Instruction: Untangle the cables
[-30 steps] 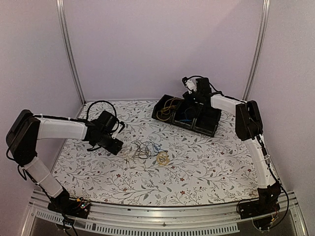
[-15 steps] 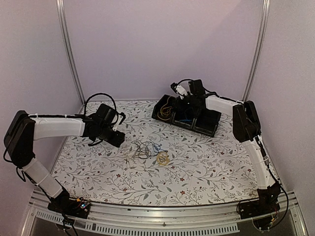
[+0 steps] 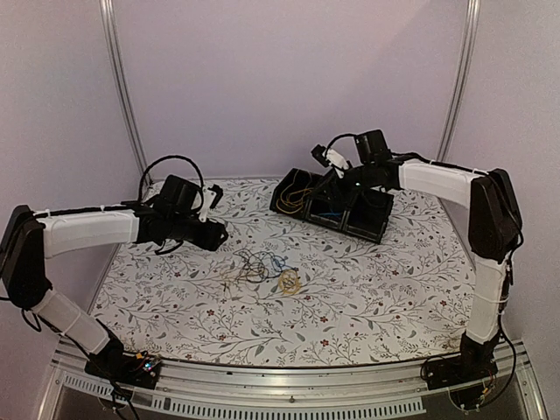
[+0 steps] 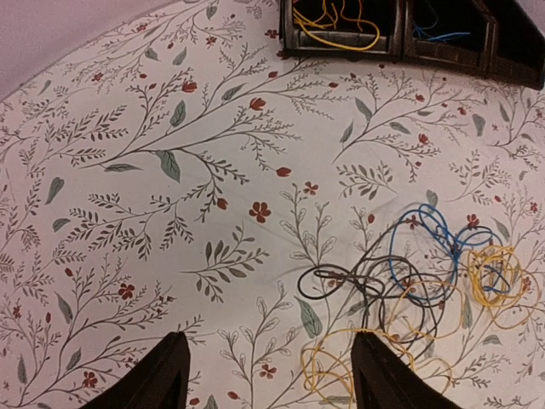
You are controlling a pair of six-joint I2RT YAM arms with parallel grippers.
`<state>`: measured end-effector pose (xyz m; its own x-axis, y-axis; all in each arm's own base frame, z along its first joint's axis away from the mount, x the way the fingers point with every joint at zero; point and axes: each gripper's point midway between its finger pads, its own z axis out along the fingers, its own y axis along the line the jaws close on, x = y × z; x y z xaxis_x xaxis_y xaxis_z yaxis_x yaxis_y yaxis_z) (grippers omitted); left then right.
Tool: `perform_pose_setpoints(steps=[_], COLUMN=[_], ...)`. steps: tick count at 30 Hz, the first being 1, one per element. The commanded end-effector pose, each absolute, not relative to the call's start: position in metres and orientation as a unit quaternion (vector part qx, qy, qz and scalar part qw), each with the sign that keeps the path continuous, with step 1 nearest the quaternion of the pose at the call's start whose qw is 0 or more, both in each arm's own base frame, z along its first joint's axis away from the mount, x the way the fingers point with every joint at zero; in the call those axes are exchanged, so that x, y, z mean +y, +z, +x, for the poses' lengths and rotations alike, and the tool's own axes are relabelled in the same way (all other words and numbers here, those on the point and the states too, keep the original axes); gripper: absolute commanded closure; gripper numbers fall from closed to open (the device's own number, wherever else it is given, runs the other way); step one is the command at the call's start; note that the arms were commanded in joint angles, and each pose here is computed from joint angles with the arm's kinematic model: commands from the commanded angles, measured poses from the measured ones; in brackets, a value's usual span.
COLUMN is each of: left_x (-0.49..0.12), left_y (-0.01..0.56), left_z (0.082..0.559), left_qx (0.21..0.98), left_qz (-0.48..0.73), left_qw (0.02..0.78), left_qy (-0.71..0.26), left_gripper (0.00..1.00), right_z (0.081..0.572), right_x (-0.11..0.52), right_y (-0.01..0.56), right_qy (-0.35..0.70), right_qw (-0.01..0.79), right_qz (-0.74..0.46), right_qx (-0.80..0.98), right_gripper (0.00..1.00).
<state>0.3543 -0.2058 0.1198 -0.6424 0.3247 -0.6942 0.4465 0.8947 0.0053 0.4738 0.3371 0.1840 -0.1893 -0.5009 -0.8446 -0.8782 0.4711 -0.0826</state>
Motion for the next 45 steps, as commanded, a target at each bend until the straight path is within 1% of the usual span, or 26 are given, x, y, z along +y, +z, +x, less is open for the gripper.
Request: perform_pose_setpoints(steps=[1,3,6,8,10,13,16,21,25,29,34,37,39,42,44,45], left_x=[-0.224,-0.229,-0.233,-0.23,-0.223,-0.211,-0.216,-0.225,-0.217,-0.217,-0.221,-0.223,-0.222,-0.223,-0.226,-0.229], left_y=[0.136,0.133,0.126,0.115,0.103,0.08,0.064,0.059,0.045,0.034,0.028,0.03,0.029,0.036,0.056,0.07], left_z=[0.339,0.331,0.315,0.306,0.299,0.288,0.282,0.292,0.301,0.305,0.315,0.324,0.328,0.332,0.335,0.335], left_qx=[0.886,0.888,0.895,0.908,0.925,0.949,0.955,0.949,0.958,0.959,0.957,0.953,0.952,0.952,0.945,0.938], left_qz=[0.213,0.211,0.205,0.184,0.151,0.091,0.063,0.054,0.052,0.066,0.082,0.092,0.098,0.107,0.121,0.131], left_qw=[0.379,0.369,0.342,0.318,0.291,0.24,0.208,0.215,0.216,0.216,0.225,0.24,0.245,0.245,0.262,0.276], left_qy=[-0.158,-0.177,-0.199,-0.2,-0.193,-0.181,-0.204,-0.222,-0.183,-0.173,-0.165,-0.16,-0.154,-0.149,-0.153,-0.161], left_gripper=[0.35,0.38,0.46,0.47,0.47,0.5,0.52,0.53,0.52,0.5,0.53,0.57,0.69,0.9,1.0,1.0], right_z=[0.377,0.339,0.287,0.265,0.253,0.245,0.245,0.246,0.246,0.245,0.245,0.245,0.244,0.245,0.25,0.254], right_x=[0.349,0.356,0.372,0.384,0.397,0.414,0.426,0.434,0.434,0.432,0.433,0.435,0.436,0.438,0.442,0.445], right_y=[0.139,0.115,0.097,0.093,0.095,0.101,0.104,0.104,0.104,0.099,0.097,0.097,0.096,0.096,0.102,0.107], right_qy=[0.287,0.292,0.295,0.286,0.271,0.268,0.282,0.287,0.288,0.288,0.291,0.295,0.299,0.304,0.302,0.299], right_qw=[0.338,0.301,0.272,0.265,0.27,0.276,0.27,0.268,0.267,0.261,0.259,0.257,0.254,0.253,0.263,0.273], right_qz=[-0.545,-0.581,-0.631,-0.657,-0.679,-0.695,-0.693,-0.691,-0.688,-0.686,-0.684,-0.683,-0.682,-0.68,-0.676,-0.673], right_qx=[0.711,0.697,0.664,0.645,0.627,0.608,0.606,0.607,0.61,0.615,0.616,0.616,0.617,0.617,0.618,0.618], right_gripper=[0.4,0.45,0.46,0.46,0.46,0.46,0.46,0.45,0.45,0.45,0.44,0.44,0.44,0.44,0.42,0.4])
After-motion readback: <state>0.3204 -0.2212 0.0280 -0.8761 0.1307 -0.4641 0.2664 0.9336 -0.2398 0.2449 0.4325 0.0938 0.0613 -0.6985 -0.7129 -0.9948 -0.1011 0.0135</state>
